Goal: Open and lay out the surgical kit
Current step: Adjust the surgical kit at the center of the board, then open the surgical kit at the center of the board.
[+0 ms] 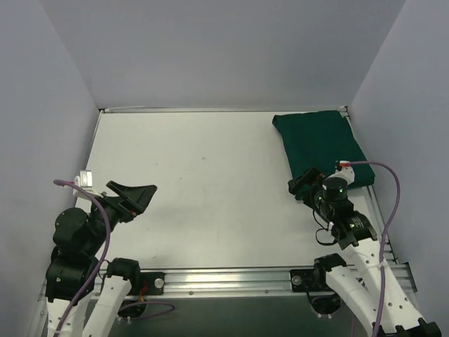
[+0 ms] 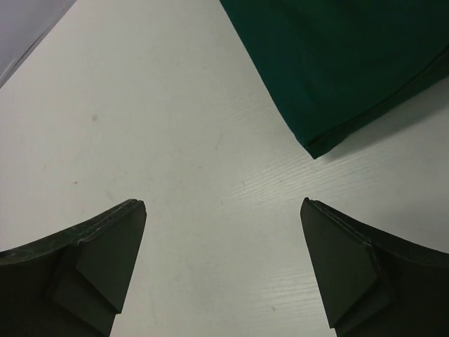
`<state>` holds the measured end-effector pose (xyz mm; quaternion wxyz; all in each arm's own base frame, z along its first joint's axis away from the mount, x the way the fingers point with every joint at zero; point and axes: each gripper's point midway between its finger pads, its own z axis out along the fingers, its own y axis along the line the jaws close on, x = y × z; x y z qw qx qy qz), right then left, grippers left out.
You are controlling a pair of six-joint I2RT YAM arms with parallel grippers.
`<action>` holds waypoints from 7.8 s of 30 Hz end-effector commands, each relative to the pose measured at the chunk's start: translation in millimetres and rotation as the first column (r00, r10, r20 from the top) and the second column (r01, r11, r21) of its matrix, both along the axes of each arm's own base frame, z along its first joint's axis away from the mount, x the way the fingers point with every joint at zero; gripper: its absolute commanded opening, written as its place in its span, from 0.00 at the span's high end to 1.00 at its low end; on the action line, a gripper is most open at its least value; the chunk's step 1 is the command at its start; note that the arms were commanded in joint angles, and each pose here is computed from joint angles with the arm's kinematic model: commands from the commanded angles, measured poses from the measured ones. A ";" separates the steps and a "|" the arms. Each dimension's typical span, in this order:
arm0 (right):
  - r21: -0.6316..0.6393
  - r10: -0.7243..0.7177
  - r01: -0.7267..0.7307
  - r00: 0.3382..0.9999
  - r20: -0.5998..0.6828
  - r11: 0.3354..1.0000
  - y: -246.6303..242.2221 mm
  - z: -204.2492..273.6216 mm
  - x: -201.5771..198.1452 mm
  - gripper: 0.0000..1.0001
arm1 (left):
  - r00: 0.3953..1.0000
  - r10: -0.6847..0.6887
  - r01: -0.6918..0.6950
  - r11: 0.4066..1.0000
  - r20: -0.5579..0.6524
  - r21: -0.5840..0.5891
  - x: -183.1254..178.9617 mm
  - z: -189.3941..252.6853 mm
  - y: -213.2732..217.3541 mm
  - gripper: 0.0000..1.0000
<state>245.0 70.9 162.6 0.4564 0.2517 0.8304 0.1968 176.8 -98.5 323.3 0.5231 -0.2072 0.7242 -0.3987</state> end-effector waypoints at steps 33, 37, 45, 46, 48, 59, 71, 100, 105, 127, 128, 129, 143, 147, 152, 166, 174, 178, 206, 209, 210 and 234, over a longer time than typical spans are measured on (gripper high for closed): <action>-0.512 -0.300 0.229 0.952 -0.058 0.828 -62.4 -44.2 274.9 1.00 | 0.948 -0.282 0.293 0.954 -0.147 0.065 30.7 -43.6 -44.0 0.98; -0.530 -0.295 0.202 0.951 -0.096 0.824 -63.2 -68.2 280.7 1.00 | 0.950 -0.276 0.289 0.954 -0.148 0.076 34.6 -42.9 -43.1 0.98; -0.506 -0.172 0.057 0.968 -0.184 0.860 -34.8 -95.2 288.4 1.00 | 0.945 -0.286 0.298 0.952 -0.159 0.062 39.4 -43.8 -46.0 0.98; -0.501 -0.141 0.023 0.970 -0.200 0.865 -29.7 -100.5 289.2 1.00 | 0.944 -0.287 0.300 0.952 -0.160 0.061 39.6 -44.4 -46.2 0.98; -0.472 -0.060 -0.047 0.976 -0.210 0.880 -12.7 -105.0 288.6 1.00 | 0.943 -0.293 0.305 0.951 -0.161 0.058 39.4 -43.9 -47.3 0.98; -0.286 0.389 -0.468 0.874 -0.291 0.836 88.7 -132.9 247.8 1.00 | 0.930 -0.307 0.326 0.943 -0.200 0.068 38.0 -51.3 -47.9 0.93; -0.274 0.684 -0.772 0.636 -0.357 0.574 195.6 -128.6 120.1 1.00 | 0.945 -0.269 0.286 0.956 -0.189 0.070 44.3 -46.2 -44.1 0.79; -0.260 -0.188 0.110 0.936 -0.298 0.959 -54.0 -62.5 94.4 1.00 | 0.782 0.108 0.218 0.875 -0.614 0.432 241.6 -188.7 -29.8 0.98; -0.233 -0.143 0.056 0.916 -0.376 0.971 -44.7 -105.7 102.6 1.00 | 0.741 0.071 0.278 0.873 -0.668 0.401 258.4 -225.6 -43.0 0.98; -0.146 0.078 -0.145 0.918 -0.389 0.979 41.0 -137.2 182.0 1.00 | 0.690 -0.142 0.399 0.893 -0.710 0.209 281.3 -260.2 -110.5 0.98; -0.152 0.084 -0.157 0.912 -0.402 0.976 41.6 -144.5 185.3 1.00 | 0.696 -0.145 0.397 0.894 -0.703 0.208 285.8 -256.8 -112.1 0.98; -0.149 0.089 -0.158 0.917 -0.389 0.976 43.9 -140.0 195.2 1.00 | 0.694 -0.147 0.398 0.894 -0.705 0.205 287.0 -257.4 -113.0 0.98; -0.133 0.161 -0.222 0.918 -0.363 0.966 42.0 -145.6 240.5 1.00 | 0.732 -0.033 0.282 0.924 -0.681 0.258 304.0 -246.5 -80.5 0.98; -0.191 0.066 -0.146 0.926 -0.372 0.971 -0.1 -128.0 241.5 0.81 | 0.763 0.059 0.172 0.941 -0.644 0.291 309.1 -224.2 -34.1 0.63; -0.248 -0.006 -0.078 0.946 -0.323 0.966 -39.5 -72.2 224.3 0.51 | 0.832 0.172 0.031 0.935 -0.528 0.354 294.1 -157.2 8.5 0.53; 0.054 0.310 -0.306 0.919 -0.243 0.951 20.1 -28.6 81.9 0.36 | 0.921 -0.240 0.339 0.884 -0.308 0.323 177.7 -79.2 -84.0 0.42; 0.169 0.391 -0.358 0.884 -0.255 0.918 38.6 -66.5 51.6 0.41 | 0.872 -0.440 0.489 0.777 -0.213 0.397 120.7 -80.0 -156.8 0.42; 0.209 0.410 -0.368 0.885 -0.222 0.906 45.9 -69.9 56.6 0.46 | 0.863 -0.467 0.504 0.769 -0.193 0.394 116.9 -81.8 -164.8 0.42; 0.289 0.414 -0.363 0.899 -0.141 0.886 59.5 -55.8 78.3 1.00 | 0.771 -0.636 0.474 0.611 0.035 0.634 105.1 -66.3 -243.2 0.37; 0.292 0.415 -0.369 0.903 -0.110 0.882 61.3 -37.8 79.9 1.00 | 0.735 -0.674 0.461 0.576 0.073 0.675 110.4 -71.3 -257.6 0.35; 0.294 0.412 -0.368 0.906 -0.101 0.882 61.2 -32.7 80.3 1.00 | 0.719 -0.686 0.447 0.579 0.111 0.682 110.8 -66.3 -265.7 0.34; 0.373 0.455 -0.433 0.890 0.032 0.820 80.1 27.6 81.8 1.00 | 0.769 -0.629 0.246 0.455 0.113 0.856 168.1 -121.3 -339.3 0.33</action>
